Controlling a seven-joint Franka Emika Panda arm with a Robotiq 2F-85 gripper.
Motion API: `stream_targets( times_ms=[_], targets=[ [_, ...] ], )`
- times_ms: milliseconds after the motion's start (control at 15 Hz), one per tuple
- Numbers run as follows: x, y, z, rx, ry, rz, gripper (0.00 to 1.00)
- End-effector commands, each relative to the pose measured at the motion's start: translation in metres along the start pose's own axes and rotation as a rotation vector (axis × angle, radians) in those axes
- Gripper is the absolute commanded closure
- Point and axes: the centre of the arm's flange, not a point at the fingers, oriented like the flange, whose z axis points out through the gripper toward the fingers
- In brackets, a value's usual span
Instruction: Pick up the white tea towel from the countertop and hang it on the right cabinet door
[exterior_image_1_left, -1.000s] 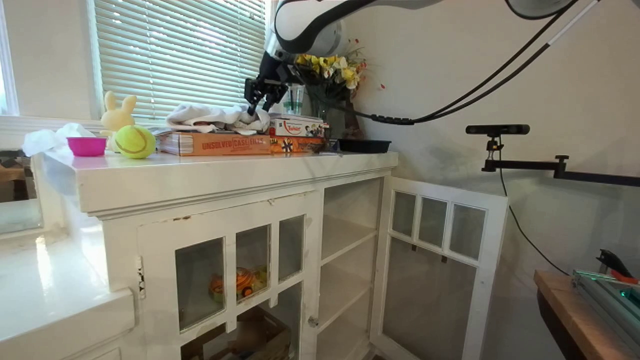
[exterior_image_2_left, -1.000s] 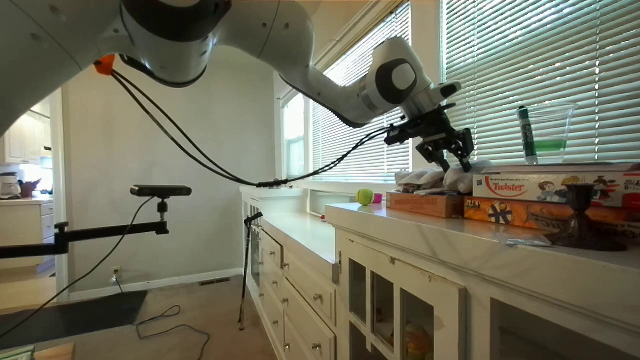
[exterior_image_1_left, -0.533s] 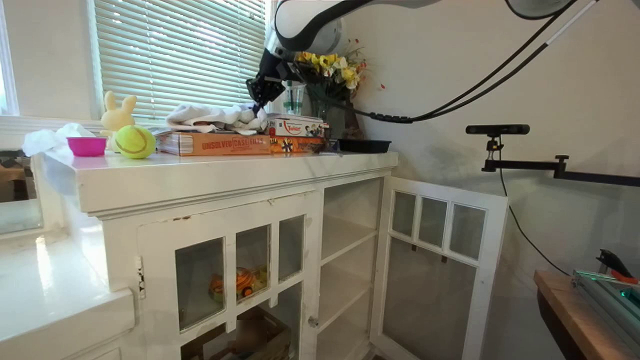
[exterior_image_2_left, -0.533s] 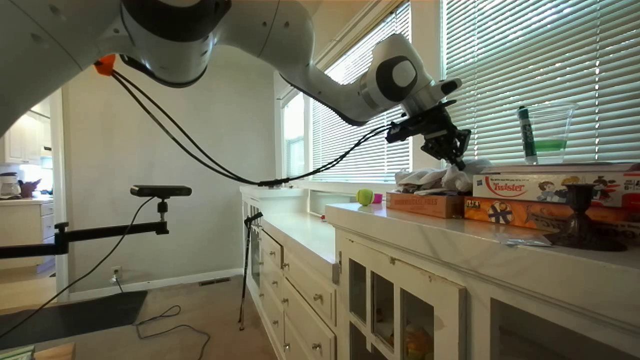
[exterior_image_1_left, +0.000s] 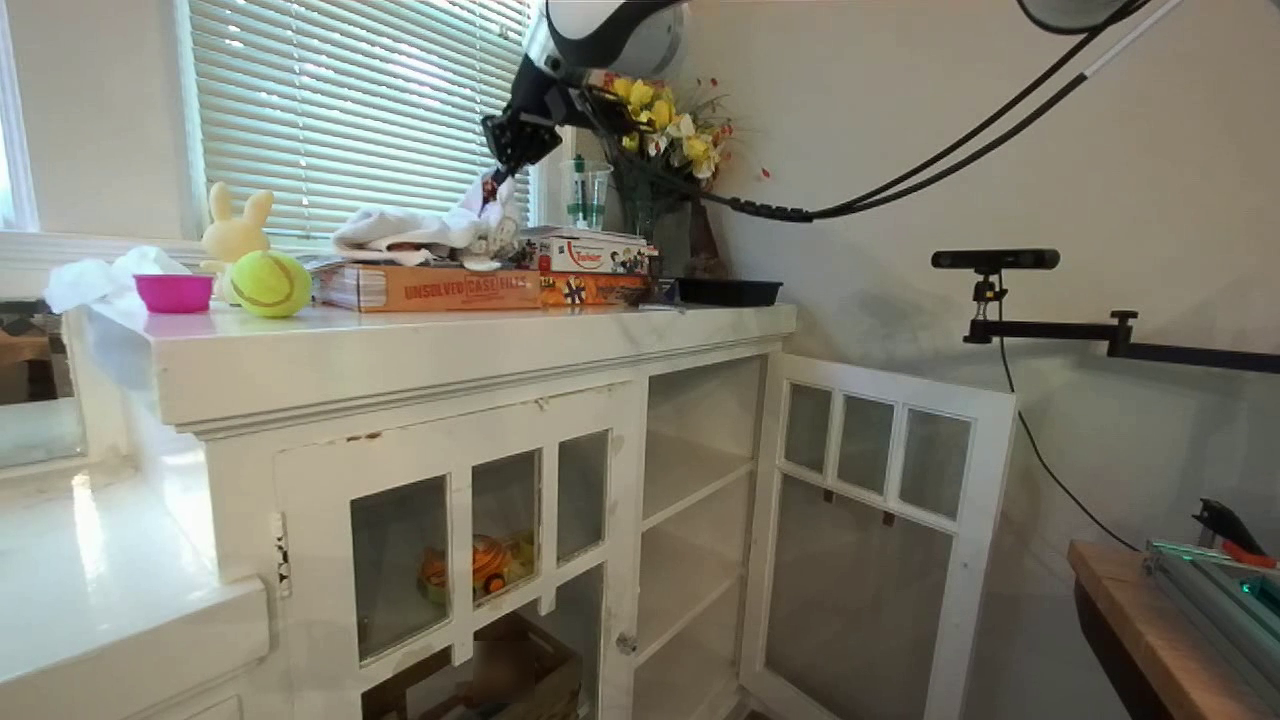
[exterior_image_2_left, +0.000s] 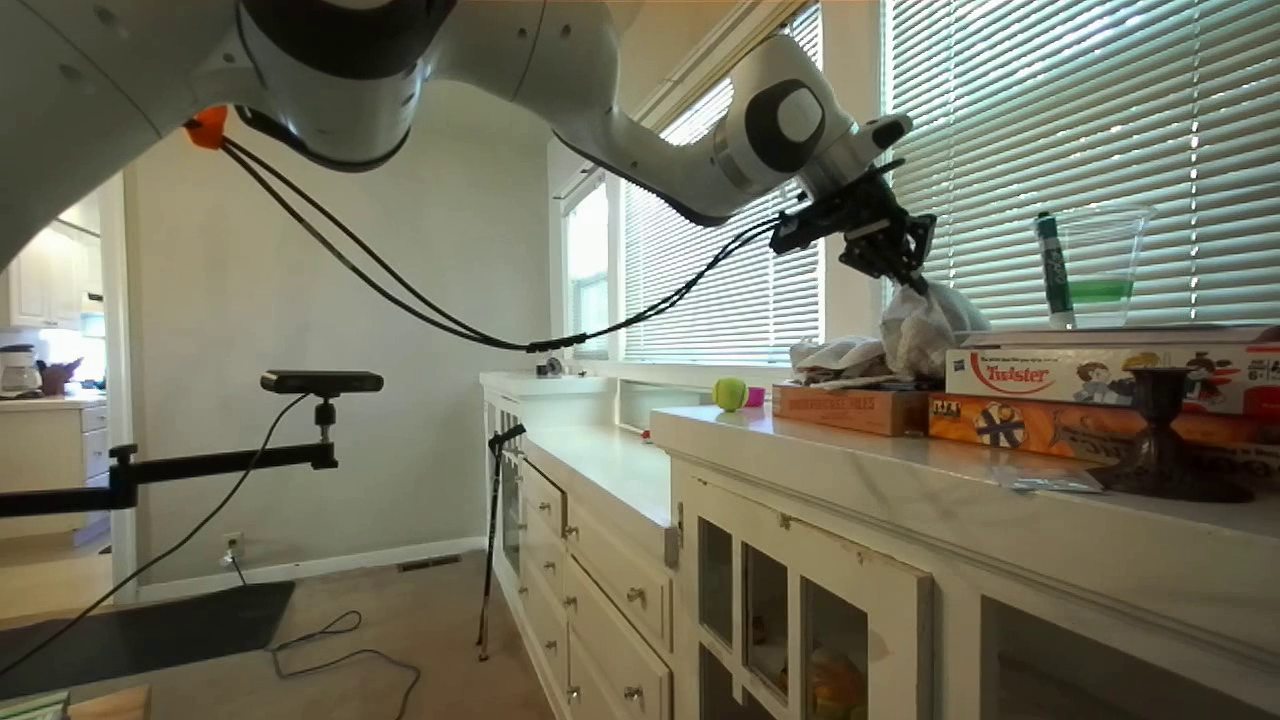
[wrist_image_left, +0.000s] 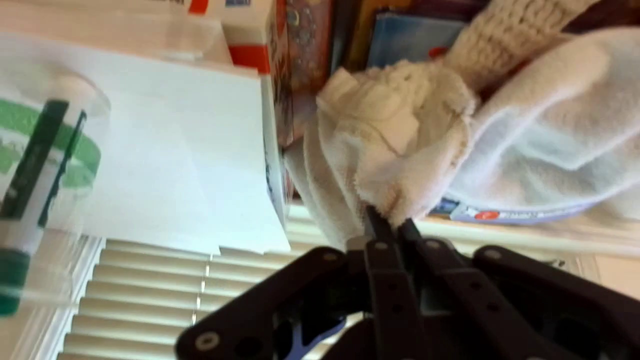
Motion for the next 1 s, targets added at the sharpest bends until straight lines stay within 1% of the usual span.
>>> stream_targets(
  times_ms=[0,267,533,667,733,800,933],
  targets=[
    [0.031,-0.01,-0.055,0.0,0.11,-0.018,0.99],
    [0.054,-0.018,-0.121,0.01,0.247,-0.006,0.99],
    [0.07,-0.02,-0.184,0.024,0.38,0.004,0.99],
    [0.077,-0.018,-0.212,0.01,0.44,0.005,0.99],
    [0.089,-0.016,-0.184,0.033,0.397,-0.011,0.95],
    [0.092,-0.015,-0.196,0.029,0.417,-0.008,0.95],
    [0.095,-0.013,-0.206,0.026,0.43,-0.005,0.95]
  ],
)
